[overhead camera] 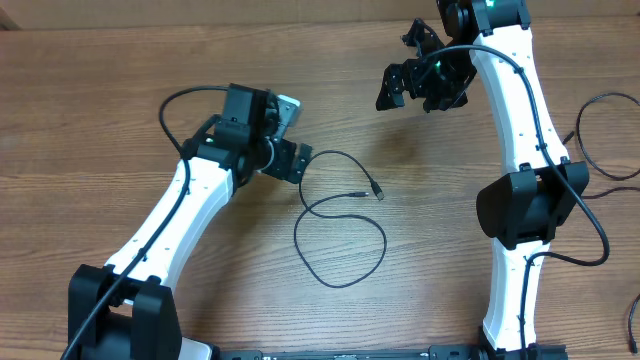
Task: Untangle cables
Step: 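Bring the right gripper back from the right toward the remaining cable, then lower the right gripper onto the remaining black cable and grasp it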
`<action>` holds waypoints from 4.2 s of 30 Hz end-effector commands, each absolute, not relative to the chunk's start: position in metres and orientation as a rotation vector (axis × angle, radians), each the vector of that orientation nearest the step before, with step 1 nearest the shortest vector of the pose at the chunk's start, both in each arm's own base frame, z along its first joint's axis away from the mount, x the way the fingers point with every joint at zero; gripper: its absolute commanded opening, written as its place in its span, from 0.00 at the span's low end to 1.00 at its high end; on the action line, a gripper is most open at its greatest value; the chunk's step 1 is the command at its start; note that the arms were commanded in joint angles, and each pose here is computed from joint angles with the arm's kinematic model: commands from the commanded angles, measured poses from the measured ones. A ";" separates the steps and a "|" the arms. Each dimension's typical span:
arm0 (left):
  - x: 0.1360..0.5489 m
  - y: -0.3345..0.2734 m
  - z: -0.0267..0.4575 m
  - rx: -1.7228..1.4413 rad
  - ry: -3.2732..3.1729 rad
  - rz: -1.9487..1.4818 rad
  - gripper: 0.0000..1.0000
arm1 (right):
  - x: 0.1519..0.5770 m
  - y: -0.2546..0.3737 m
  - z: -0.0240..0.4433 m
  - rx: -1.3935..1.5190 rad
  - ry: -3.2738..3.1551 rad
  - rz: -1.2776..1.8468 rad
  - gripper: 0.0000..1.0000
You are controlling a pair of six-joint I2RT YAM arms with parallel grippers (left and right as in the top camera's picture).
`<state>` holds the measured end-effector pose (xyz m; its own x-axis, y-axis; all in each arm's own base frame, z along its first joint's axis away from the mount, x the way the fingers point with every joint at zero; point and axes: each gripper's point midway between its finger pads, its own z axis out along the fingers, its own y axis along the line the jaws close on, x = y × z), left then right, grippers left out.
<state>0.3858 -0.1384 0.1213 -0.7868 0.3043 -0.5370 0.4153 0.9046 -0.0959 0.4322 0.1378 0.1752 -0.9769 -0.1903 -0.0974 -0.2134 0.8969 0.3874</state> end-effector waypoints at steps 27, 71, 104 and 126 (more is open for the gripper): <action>0.391 -0.078 0.120 0.422 2.586 -0.246 1.00 | 0.398 0.179 0.146 -0.629 3.081 0.132 0.96; 0.391 -0.078 0.120 0.422 2.586 -0.245 1.00 | 0.302 0.190 0.129 -0.963 2.951 0.198 0.91; 0.391 -0.078 0.120 0.423 2.586 -0.246 0.99 | 0.310 0.246 0.047 -1.690 2.193 0.492 1.00; 0.391 -0.078 0.120 0.423 2.586 -0.246 0.99 | 0.318 0.257 0.033 -1.650 2.074 0.502 1.00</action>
